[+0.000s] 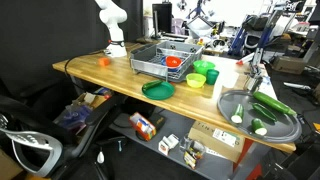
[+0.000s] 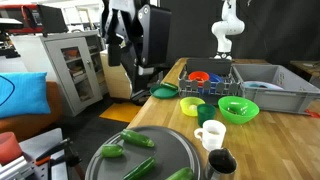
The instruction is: Put the cut zucchini on the green plate
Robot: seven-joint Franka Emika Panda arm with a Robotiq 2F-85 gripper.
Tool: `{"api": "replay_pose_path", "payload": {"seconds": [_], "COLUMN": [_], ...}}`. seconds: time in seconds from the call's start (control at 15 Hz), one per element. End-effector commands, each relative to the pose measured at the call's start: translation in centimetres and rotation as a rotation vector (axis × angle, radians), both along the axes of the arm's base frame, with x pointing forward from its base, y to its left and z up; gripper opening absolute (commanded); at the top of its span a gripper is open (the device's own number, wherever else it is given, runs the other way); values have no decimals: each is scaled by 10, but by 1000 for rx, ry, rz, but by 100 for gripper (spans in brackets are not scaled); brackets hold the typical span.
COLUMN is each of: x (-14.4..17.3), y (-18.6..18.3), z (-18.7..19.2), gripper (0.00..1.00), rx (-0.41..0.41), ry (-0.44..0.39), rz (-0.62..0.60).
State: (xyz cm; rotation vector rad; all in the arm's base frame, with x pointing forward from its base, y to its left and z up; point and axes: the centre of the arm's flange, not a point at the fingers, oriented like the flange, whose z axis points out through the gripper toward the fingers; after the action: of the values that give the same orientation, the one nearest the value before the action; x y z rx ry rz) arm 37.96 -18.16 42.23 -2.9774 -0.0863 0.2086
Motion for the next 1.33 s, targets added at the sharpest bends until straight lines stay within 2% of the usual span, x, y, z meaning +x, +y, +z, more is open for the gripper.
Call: {"api": "replay_pose_path", "payload": {"seconds": [0.0,0.27,0.4,0.47,0.6,0.93,1.0,1.13,1.27], "x": [0,0,14,21,37,60,46,50,54], "y": [0,0,9,17,34,57,62,61,60], "z": [0,0,-9,-17,-45,-123,-111,-130,-128], "gripper": [100,100,100,100,100,100,100,100,100], "rx": [0,0,14,19,78,174,138,151,151], "ry": [0,0,12,19,31,169,146,182,175], "rz": [0,0,0,11,27,-45,-20,-36,-40]}}
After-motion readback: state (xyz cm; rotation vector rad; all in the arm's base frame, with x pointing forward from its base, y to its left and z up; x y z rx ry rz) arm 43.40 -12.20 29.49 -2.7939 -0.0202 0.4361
